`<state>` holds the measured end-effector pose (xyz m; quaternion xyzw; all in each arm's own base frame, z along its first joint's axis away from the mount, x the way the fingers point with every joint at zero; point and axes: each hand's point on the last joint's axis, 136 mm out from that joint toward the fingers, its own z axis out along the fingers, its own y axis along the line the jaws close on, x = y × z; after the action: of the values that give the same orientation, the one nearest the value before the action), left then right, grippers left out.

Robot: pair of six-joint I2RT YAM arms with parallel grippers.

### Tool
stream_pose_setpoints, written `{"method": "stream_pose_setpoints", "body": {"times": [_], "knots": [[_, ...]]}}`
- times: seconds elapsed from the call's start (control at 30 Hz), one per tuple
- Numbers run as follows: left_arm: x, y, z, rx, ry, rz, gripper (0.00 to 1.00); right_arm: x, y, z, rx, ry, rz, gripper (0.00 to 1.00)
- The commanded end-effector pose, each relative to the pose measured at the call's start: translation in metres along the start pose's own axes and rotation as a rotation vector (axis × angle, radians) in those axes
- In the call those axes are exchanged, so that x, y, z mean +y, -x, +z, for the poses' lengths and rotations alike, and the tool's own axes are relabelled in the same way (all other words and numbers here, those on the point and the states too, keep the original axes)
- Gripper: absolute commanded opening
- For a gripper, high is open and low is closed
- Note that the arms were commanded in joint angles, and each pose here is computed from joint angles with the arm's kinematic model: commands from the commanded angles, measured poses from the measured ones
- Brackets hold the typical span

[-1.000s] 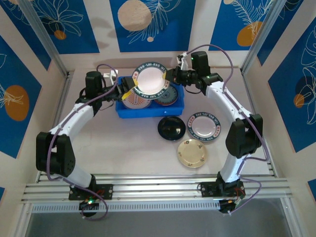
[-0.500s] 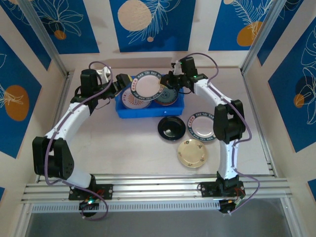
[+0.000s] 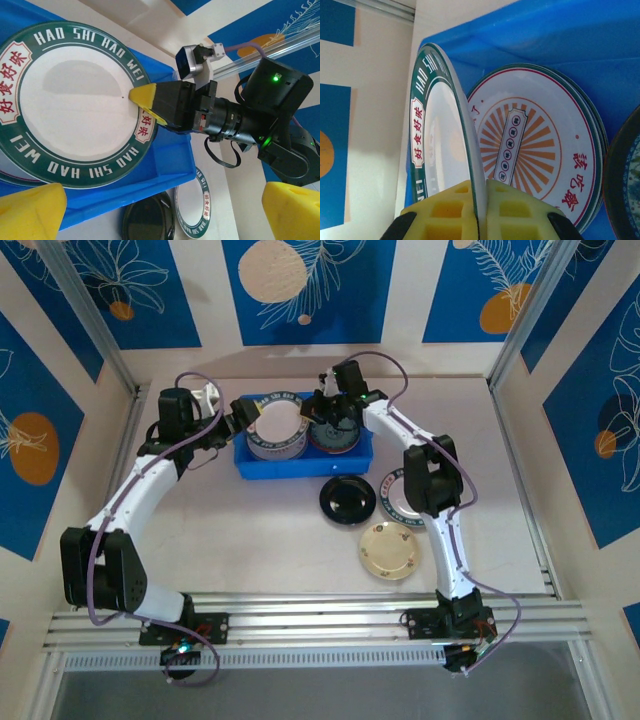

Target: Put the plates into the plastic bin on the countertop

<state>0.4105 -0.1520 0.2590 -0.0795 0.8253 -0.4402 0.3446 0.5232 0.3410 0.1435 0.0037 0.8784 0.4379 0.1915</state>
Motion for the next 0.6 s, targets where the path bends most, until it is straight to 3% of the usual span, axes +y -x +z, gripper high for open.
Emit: {"method": "stream_pose_setpoints", "body": {"times": [0.0, 0.57], "knots": [[0.001, 0.002, -0.008, -0.019, 0.009, 0.019, 1.00, 0.009, 0.003, 0.005, 0.001, 0.009, -0.012, 0.00], [0.013, -0.005, -0.004, 0.000, 0.028, 0.006, 1.00, -0.014, -0.013, 0.042, 0.068, -0.078, -0.017, 0.00]]}}
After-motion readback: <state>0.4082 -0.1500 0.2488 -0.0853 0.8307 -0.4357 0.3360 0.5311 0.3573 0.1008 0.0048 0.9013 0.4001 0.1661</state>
